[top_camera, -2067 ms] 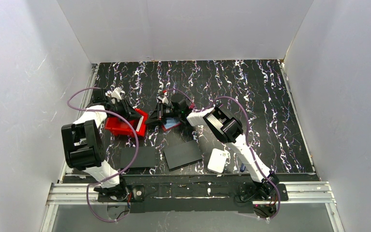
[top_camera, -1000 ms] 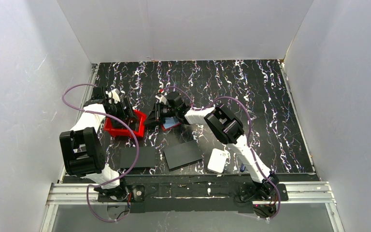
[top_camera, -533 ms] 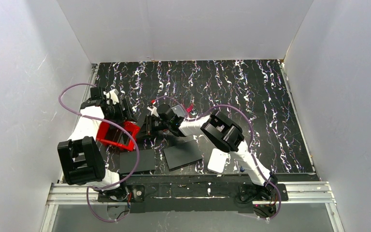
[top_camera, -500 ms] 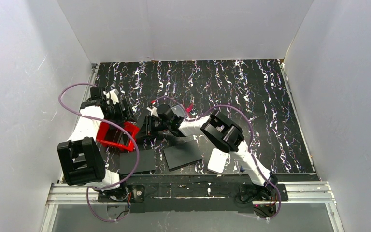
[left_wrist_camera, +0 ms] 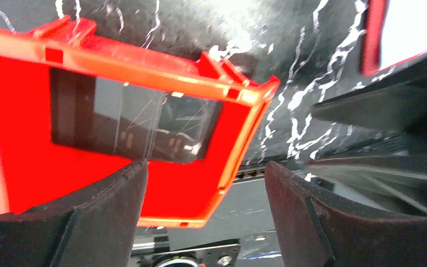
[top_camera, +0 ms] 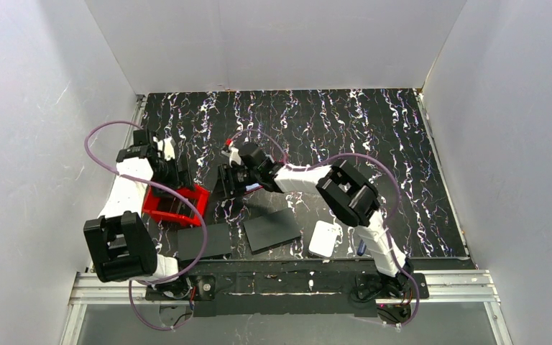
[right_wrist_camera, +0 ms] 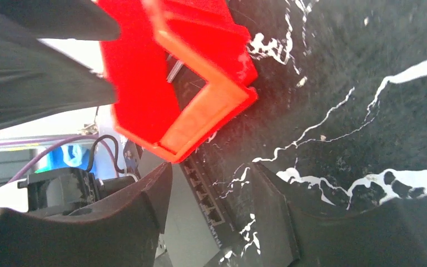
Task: Put the credit cards into the card holder
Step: Pick up the credit card from the storage box.
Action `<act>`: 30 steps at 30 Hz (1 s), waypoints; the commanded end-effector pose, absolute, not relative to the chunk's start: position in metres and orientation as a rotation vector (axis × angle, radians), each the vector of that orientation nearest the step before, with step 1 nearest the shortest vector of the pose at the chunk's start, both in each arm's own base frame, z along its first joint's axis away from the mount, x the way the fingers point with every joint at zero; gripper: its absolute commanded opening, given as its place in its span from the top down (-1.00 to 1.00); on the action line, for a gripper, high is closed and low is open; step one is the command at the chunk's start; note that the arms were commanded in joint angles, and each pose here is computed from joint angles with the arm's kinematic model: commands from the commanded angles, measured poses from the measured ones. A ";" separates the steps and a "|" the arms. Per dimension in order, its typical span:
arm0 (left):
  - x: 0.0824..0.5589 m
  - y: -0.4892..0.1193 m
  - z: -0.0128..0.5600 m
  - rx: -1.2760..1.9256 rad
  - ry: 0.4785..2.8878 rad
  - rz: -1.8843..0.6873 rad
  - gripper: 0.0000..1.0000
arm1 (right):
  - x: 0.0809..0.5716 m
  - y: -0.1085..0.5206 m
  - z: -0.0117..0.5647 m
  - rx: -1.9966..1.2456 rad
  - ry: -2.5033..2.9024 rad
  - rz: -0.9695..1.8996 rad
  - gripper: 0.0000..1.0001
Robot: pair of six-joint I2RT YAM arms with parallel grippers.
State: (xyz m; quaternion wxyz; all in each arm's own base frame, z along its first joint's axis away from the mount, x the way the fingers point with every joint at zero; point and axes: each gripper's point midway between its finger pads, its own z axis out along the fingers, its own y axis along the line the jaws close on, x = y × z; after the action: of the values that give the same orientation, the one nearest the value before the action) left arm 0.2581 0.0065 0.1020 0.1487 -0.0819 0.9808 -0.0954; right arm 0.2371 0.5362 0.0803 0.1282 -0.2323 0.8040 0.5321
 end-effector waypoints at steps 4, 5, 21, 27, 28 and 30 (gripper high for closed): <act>0.225 0.049 0.077 -0.167 2.977 0.097 -0.43 | 0.254 0.520 0.114 -0.714 2.189 1.604 -0.22; 0.226 0.052 0.073 -0.172 2.981 0.122 -0.42 | 0.254 0.521 0.116 -0.718 2.183 1.609 -0.21; 0.252 0.055 0.041 -0.090 3.004 0.460 -0.39 | 0.262 0.515 0.135 -0.708 2.125 1.596 -0.13; 0.258 0.066 0.031 -0.058 2.979 0.658 -0.12 | 0.263 0.514 0.137 -0.701 2.117 1.591 -0.07; 0.259 0.070 0.033 -0.062 2.964 0.698 -0.03 | 0.262 0.514 0.138 -0.703 2.115 1.592 -0.06; 0.262 0.078 0.038 -0.072 2.915 0.765 0.22 | 0.263 0.514 0.140 -0.702 2.111 1.589 -0.04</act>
State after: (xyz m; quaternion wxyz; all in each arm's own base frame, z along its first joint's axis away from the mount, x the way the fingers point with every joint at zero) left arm 0.2576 0.0533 0.0373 0.0497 -0.0059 0.9829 0.1772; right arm 0.2577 0.5122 0.0970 0.1588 -0.2365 0.7873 0.5469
